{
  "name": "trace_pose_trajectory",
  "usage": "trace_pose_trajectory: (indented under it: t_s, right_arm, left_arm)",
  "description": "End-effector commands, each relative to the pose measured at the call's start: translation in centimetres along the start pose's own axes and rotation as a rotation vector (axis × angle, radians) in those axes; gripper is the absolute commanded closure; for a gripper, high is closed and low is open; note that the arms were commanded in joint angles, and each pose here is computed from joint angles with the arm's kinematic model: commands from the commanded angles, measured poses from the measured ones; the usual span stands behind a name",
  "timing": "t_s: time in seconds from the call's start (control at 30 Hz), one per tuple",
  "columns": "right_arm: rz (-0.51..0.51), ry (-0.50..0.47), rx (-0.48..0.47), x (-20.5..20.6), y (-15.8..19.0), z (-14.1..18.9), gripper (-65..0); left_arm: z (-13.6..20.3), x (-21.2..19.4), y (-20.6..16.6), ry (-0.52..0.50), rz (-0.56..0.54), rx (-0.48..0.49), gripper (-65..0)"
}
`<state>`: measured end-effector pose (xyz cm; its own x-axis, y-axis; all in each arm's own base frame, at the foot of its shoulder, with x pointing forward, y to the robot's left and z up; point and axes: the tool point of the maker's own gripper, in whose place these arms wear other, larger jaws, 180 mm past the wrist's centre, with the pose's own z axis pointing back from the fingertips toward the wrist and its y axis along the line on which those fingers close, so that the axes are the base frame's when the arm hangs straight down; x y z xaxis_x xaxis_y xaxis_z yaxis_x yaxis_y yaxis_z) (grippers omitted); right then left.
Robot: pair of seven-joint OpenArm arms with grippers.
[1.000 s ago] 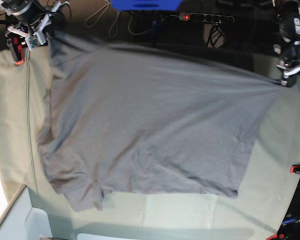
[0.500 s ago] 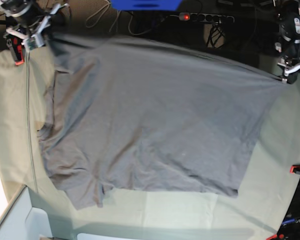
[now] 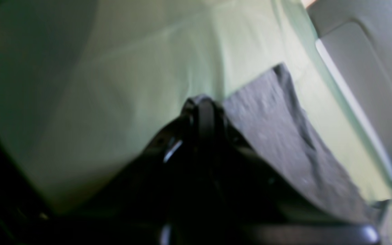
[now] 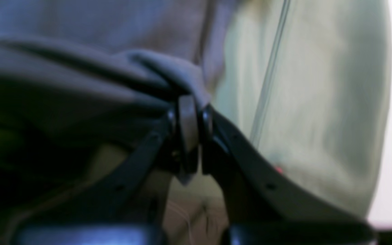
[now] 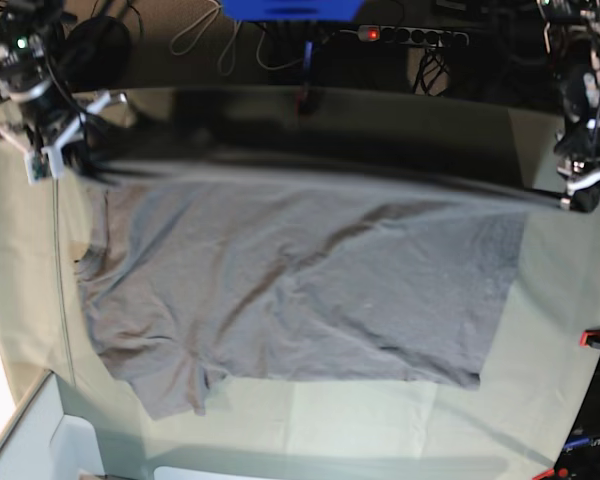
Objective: Layout the t-shirt on the table in an organized manner, then fold the t-shirt properly
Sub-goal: 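Pull the shirt edge taut with both grippers and lower it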
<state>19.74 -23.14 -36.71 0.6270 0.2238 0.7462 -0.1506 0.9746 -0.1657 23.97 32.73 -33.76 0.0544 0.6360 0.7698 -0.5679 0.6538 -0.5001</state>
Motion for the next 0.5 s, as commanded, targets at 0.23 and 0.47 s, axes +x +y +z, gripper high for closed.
trace_pose_trajectory:
  t_s: [0.23, 0.47]
  right_arm:
    - [-0.048, -0.157, 0.008, 6.2, -1.1, -4.7, 0.0]
    - [-0.112, -0.169, 0.037, 7.7, -1.6, -8.5, 0.0]
  left_arm:
    - [-4.2, 0.5, -6.2, -0.063, -0.079, -0.114, 0.0]
    - [-7.7, 0.6, -7.7, -0.073, -0.082, -0.103, 0.0]
